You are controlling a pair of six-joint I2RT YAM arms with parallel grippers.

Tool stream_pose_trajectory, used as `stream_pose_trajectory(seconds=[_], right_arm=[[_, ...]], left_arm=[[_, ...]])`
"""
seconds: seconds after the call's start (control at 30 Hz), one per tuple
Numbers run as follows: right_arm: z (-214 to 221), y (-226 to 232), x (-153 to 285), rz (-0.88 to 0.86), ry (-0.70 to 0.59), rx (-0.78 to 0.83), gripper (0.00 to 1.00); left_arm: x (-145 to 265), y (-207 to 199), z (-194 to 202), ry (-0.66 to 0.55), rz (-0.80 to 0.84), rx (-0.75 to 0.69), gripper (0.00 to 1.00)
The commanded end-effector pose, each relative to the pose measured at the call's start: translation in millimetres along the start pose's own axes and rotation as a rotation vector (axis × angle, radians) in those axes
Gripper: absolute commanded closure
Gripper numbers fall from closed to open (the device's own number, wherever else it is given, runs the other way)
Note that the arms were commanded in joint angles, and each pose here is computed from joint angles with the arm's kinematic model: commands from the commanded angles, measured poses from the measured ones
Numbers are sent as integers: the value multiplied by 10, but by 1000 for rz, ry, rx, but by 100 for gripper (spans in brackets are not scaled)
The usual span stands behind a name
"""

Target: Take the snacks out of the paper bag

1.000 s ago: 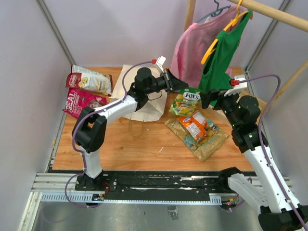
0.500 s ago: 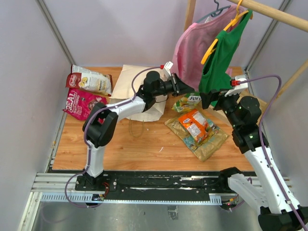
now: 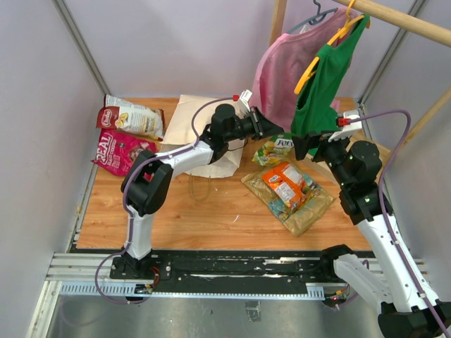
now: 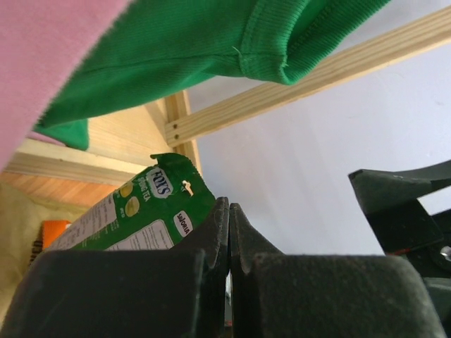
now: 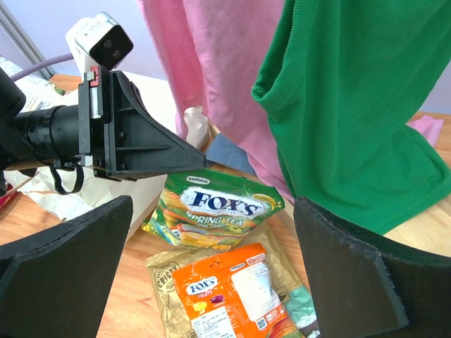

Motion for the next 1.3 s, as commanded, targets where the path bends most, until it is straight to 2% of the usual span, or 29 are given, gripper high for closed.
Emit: stream_pose_trajectory(seconds=[0.0,0.23,0.5,0.63,0.83,0.87,0.93,0.97,1.0,1.13,1.27], right_arm=[[6,-40,2,4,-8,4,2],[8,-34,7,-3,-7,4,2],[-1,-33,16,-5,-9,6,2],[-3,-29,15,-8,-10,5,2],[0,-23,8,-15,-8,-2,2],[-2,-18,8,-17,-9,-2,2],[-3,-25,2,-12,-9,-3,2],[1,-28,-1,-10,-8,-3,2],[8,-30,-8,-10,-5,-4,2],[33,-36,-47,-12,10,-4,2],[73,-44,-110,-19,32,-7,2]], left_arm=[[-59,61,-84,-70,-85,-114,99],[-118,583,-122,-101,-268,-232,99],[-116,1109,-266,-27,-417,-277,99],[-119,1285,-265,15,-498,-360,99],[-172,1391,-427,84,-567,-473,68],[-168,1368,-473,82,-570,-488,57],[-140,1292,-572,73,-581,-519,28],[-119,1243,-623,68,-589,-534,10],[-89,1184,-681,61,-599,-550,2],[121,826,-938,12,-656,-633,0],[527,259,-1194,-89,-711,-704,0]])
Point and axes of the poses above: each gripper's point midway between its finger pads, its own x axis back along the fingers, its own y axis along the line the jaws close on, z = x × y, the point moved 9 cm from there along x, back along the fingers, and after that the axes turned 14 degrees about -x, right-handed, at the moved point
